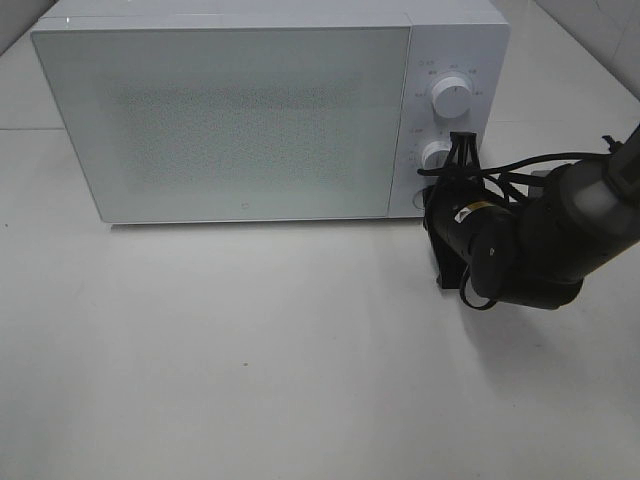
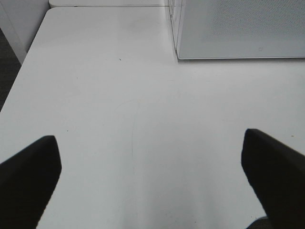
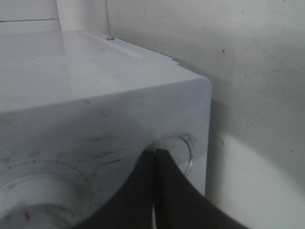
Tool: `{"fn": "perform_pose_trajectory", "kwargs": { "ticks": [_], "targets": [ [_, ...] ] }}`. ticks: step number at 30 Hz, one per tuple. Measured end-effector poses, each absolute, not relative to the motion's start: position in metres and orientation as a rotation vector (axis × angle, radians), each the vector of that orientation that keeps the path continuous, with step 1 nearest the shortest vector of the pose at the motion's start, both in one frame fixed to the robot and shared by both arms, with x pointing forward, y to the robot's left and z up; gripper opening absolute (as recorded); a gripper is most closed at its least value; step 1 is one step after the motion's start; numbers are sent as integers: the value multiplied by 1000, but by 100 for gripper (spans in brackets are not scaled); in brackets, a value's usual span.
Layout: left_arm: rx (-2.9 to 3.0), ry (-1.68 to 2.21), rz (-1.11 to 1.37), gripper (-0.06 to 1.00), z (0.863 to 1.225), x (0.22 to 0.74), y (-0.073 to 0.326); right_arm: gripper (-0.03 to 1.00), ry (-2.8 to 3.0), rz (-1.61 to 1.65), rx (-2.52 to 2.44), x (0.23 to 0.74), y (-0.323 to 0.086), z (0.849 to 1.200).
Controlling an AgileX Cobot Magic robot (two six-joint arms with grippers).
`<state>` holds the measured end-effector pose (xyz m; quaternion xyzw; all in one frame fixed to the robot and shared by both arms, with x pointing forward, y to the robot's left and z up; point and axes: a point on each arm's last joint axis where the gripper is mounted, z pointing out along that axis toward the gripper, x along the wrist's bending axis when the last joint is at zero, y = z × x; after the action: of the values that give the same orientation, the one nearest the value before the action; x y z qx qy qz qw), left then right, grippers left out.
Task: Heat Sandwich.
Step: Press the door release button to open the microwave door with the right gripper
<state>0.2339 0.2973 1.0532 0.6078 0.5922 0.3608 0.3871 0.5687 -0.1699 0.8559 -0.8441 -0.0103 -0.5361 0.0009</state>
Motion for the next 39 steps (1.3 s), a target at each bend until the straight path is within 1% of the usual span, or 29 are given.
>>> {"fn": "perform_pose_trajectory", "kwargs": {
  "ticks": [13,26,39],
  "targets": [
    [1547,1507,918,97,1053,234,297,1,-33,-1726,-2649,584,-166,844],
    [1547,1507,918,97,1053,234,297,1,-45,-1724,-2650,585,-165,844],
    [1547,1507,918,97,1053,234,297,1,-61,-1628,-2676,586,-164,845]
  ]
}}
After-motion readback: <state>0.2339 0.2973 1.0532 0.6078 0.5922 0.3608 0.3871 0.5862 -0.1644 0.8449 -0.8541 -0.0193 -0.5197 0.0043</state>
